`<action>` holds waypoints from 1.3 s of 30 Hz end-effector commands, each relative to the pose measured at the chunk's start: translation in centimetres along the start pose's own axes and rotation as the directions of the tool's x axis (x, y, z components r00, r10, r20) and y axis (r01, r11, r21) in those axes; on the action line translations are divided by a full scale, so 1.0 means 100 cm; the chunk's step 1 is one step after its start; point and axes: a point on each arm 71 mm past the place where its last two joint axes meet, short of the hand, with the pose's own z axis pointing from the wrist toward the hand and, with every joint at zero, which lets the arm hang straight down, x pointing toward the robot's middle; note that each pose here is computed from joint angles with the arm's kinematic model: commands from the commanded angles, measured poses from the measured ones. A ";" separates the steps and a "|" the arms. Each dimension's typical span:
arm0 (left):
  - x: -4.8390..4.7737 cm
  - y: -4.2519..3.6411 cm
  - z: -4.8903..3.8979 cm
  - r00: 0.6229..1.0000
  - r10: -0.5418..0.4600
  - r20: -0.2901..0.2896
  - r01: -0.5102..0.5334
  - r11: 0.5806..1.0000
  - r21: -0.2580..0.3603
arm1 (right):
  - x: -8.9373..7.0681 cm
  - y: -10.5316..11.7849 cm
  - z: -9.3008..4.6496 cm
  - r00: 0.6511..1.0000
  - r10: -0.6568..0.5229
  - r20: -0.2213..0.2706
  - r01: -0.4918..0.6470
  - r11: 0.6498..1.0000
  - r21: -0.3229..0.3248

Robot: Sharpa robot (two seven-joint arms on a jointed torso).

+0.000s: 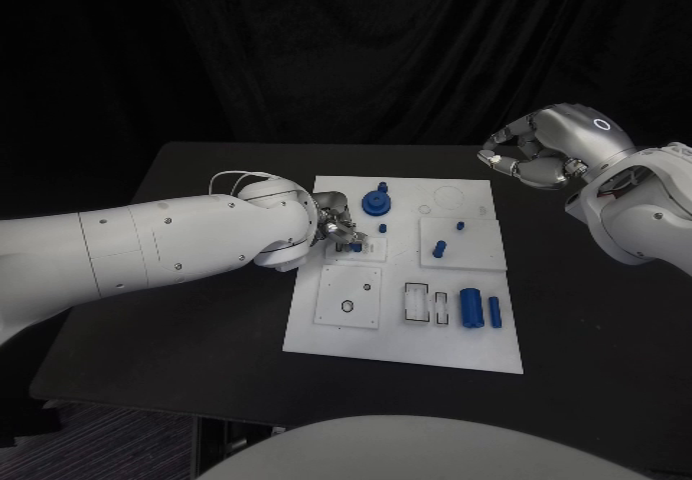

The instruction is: Assemble the parts on the task board

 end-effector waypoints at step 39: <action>0.0069 0.0055 0.0016 0.996 0.085 -0.040 -0.085 0.996 0.002 | 0.004 -0.002 -0.001 1.000 -0.001 -0.018 0.001 1.000 0.021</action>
